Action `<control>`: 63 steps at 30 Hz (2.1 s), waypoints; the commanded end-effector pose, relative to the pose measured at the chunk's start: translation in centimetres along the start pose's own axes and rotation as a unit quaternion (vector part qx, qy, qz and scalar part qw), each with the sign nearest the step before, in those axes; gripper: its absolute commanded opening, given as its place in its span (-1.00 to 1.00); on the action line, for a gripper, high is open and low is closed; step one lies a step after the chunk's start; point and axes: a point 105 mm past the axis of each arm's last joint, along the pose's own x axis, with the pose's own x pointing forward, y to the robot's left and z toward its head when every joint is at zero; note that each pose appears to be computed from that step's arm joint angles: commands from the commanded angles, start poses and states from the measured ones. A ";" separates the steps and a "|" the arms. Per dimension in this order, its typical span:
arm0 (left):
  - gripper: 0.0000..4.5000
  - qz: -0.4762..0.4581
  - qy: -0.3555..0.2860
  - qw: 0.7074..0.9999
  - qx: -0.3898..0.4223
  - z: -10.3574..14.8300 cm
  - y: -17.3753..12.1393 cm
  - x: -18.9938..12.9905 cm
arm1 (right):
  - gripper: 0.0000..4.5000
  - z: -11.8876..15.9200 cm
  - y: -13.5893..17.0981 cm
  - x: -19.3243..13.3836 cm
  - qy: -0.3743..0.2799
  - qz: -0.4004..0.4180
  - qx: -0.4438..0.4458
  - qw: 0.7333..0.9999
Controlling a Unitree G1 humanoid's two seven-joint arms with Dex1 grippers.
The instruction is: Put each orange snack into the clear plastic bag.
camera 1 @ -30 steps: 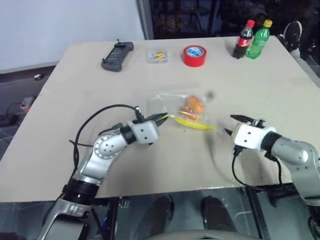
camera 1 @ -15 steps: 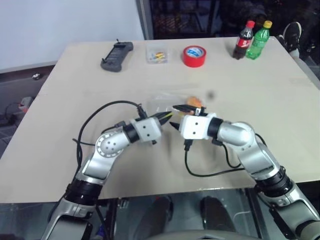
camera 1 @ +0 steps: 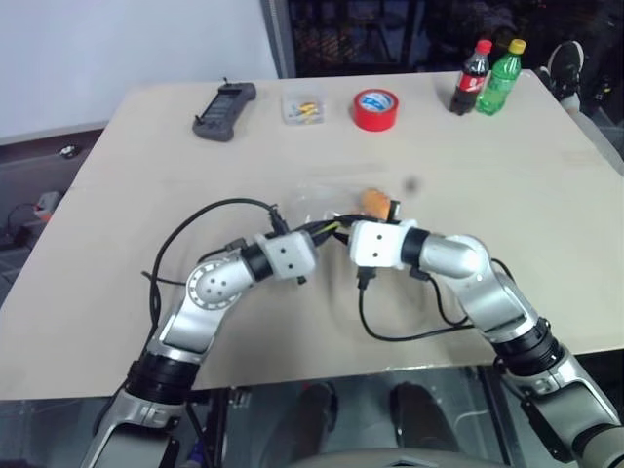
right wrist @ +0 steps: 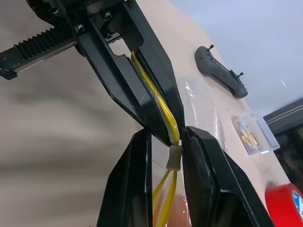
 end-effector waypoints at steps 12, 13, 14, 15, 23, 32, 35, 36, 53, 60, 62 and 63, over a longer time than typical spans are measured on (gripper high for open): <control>-1.00 0.026 -0.014 0.999 0.029 0.6 1.3 -0.7 | -0.64 -0.3 -1.1 -1.5 0.019 -0.033 0.052 0.998; -1.00 0.028 -0.014 0.999 0.024 0.6 1.3 -0.7 | -0.64 -0.3 -1.1 -1.5 0.020 -0.033 0.053 0.998; -1.00 0.028 -0.014 0.999 0.021 0.6 1.3 -0.7 | -0.76 -0.3 -1.1 -1.5 0.020 -0.031 0.053 0.998; -1.00 0.028 -0.015 0.999 0.020 0.6 1.2 -0.7 | -0.89 -0.2 -1.0 -1.4 0.019 -0.029 0.050 0.998; -1.00 0.026 -0.013 0.999 0.020 0.6 1.1 -0.6 | -0.98 0.6 -1.3 -1.3 0.001 -0.028 0.041 0.999; -1.00 0.023 -0.012 0.999 0.021 0.7 0.8 -0.6 | -0.58 0.8 -1.4 -1.4 -0.004 -0.020 0.053 0.998; -1.00 0.022 -0.013 0.999 0.021 0.7 0.8 -0.6 | -0.21 0.9 -1.7 -1.3 -0.005 -0.032 0.050 0.998; -1.00 0.022 -0.013 0.999 0.021 0.7 0.8 -0.6 | -0.21 0.9 -1.7 -1.3 -0.005 -0.032 0.050 0.998; -1.00 0.021 -0.010 0.999 0.024 0.5 0.8 -0.7 | -0.51 2.2 -1.7 -1.1 -0.028 -0.024 0.041 0.998; -1.00 0.023 -0.011 0.999 0.025 0.6 0.7 -0.8 | -0.51 1.7 -1.4 -1.1 -0.023 -0.012 0.044 0.999; -1.00 0.024 -0.010 0.999 0.025 0.6 0.7 -0.8 | -0.63 1.7 -1.3 -1.1 -0.022 -0.010 0.045 0.999; -1.00 0.024 -0.010 0.999 0.025 0.6 0.7 -0.8 | -0.75 1.6 -1.3 -1.1 -0.021 -0.009 0.045 0.999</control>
